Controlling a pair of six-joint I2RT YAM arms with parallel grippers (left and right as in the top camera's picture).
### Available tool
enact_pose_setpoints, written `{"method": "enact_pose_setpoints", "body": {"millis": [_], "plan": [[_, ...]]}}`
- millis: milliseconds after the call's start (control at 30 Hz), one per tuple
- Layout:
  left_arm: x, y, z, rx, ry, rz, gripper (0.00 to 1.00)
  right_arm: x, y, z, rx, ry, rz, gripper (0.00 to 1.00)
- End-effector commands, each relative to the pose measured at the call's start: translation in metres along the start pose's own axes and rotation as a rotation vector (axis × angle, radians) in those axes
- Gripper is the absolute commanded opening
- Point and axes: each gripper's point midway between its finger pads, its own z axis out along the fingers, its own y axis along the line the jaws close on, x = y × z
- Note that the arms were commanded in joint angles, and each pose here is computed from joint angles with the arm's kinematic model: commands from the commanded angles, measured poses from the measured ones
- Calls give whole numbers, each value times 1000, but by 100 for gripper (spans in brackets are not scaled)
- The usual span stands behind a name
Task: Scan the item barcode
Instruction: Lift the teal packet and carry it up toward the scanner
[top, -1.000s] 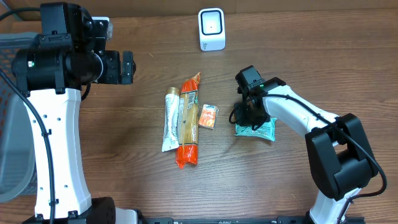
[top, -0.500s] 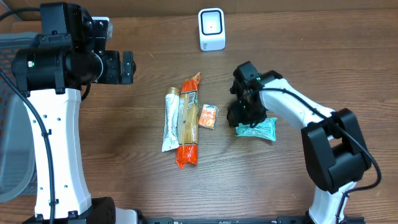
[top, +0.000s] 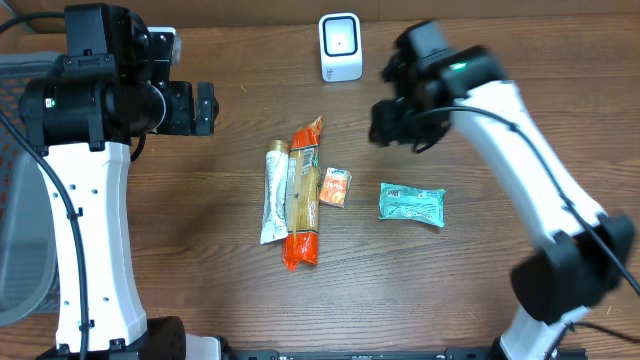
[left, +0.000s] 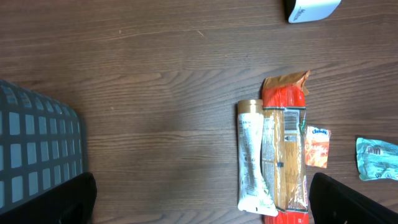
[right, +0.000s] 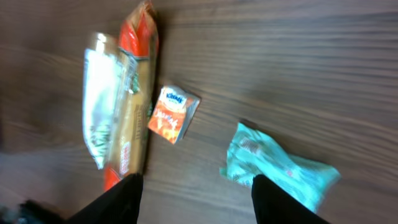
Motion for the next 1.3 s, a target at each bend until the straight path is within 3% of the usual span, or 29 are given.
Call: {"method": "enact_pose_setpoints", "body": {"millis": [0,167,333,633,800,1267], "plan": [[-4,1,-5,-5,-21,12,100,-2,-8,-71,-29,-148,32,59],[-4,1,-5,-5,-21,12,100,15,-43,-121,-76,-200,50,59],[-4,1,-5,-5,-21,12,100,28,-91,-121,-135,-168,112,59],[-4,1,-5,-5,-21,12,100,71,-133,-24,-280,-35,214,60],[-4,1,-5,-5,-21,12,100,97,-140,27,-322,-5,237,68],[-4,1,-5,-5,-21,12,100,126,-141,107,-411,-19,283,71]]}}
